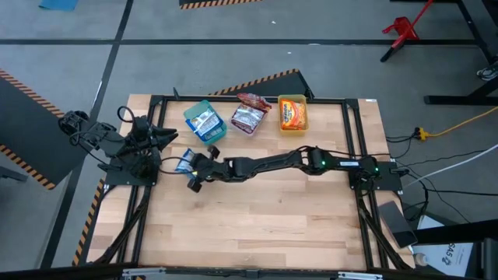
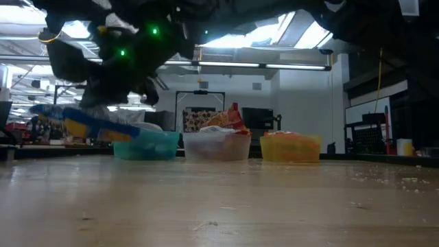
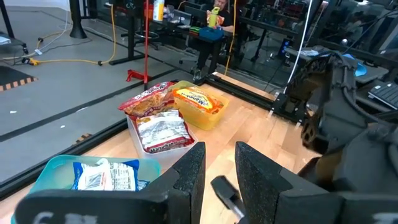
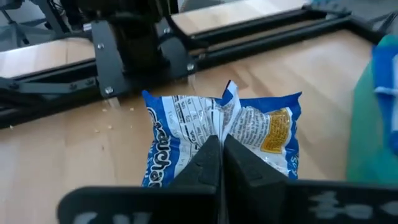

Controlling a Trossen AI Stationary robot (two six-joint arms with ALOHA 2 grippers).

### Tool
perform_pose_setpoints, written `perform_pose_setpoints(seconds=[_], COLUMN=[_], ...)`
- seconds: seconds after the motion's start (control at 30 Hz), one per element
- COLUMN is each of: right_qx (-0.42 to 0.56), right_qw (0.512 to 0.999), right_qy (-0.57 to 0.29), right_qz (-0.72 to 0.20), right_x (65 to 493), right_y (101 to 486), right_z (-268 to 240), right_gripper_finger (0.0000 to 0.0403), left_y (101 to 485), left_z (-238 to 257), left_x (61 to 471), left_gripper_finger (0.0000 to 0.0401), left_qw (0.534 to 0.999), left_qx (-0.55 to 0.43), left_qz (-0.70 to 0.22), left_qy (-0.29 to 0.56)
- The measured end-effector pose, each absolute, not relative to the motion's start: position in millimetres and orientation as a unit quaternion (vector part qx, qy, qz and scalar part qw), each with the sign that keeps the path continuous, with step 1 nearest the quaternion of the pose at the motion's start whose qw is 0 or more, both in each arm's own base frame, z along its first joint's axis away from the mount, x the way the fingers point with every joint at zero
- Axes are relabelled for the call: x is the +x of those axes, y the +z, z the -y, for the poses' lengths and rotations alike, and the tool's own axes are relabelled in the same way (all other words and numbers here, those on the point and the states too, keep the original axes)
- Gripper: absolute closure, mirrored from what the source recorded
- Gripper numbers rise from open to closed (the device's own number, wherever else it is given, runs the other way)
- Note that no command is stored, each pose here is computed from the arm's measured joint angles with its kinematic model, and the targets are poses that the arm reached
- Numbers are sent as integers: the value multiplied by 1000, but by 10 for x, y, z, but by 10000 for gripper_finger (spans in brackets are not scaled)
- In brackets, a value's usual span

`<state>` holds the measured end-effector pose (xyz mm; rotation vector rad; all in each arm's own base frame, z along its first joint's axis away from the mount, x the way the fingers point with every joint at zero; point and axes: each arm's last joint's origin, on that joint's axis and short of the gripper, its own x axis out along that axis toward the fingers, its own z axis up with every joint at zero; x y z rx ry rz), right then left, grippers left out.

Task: Sort Maruchan noodles
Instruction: Put the blue noodle pack into the blue bin

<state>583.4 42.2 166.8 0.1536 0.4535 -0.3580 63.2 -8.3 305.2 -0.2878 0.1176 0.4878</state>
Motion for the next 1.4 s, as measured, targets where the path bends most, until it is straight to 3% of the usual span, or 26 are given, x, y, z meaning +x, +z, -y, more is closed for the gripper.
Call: perform_pose_setpoints(seconds=[0.43,0.6,0.83,0.93,1.23,1.4], right_qx=[21,22,51,44,25,30], right_qw=[955,947,960,957,967,974], right_qy=[-212,-236,-134,-122,-141,-146], right_qz=[-207,-214,-241,-260,-209,-172], right_x=[5685,5637,5666,5669,5651,5608], right_y=[2349,2392,2256,2057,1606,1436], right_z=[153,544,515,392,253,270], right_gripper_finger=[402,403,391,357,191,157], left_y=[3054,3055,3055,3055,3054,3054], left_z=[81,75,75,75,76,75], left_x=[631,628,628,628,628,627], left_gripper_finger=[319,319,319,319,319,319], left_qw=[958,956,957,957,957,957], left_qx=[-142,-138,-132,-131,-131,-131], left_qz=[-56,-53,-54,-55,-55,-55], left_qy=[244,254,254,254,253,253])
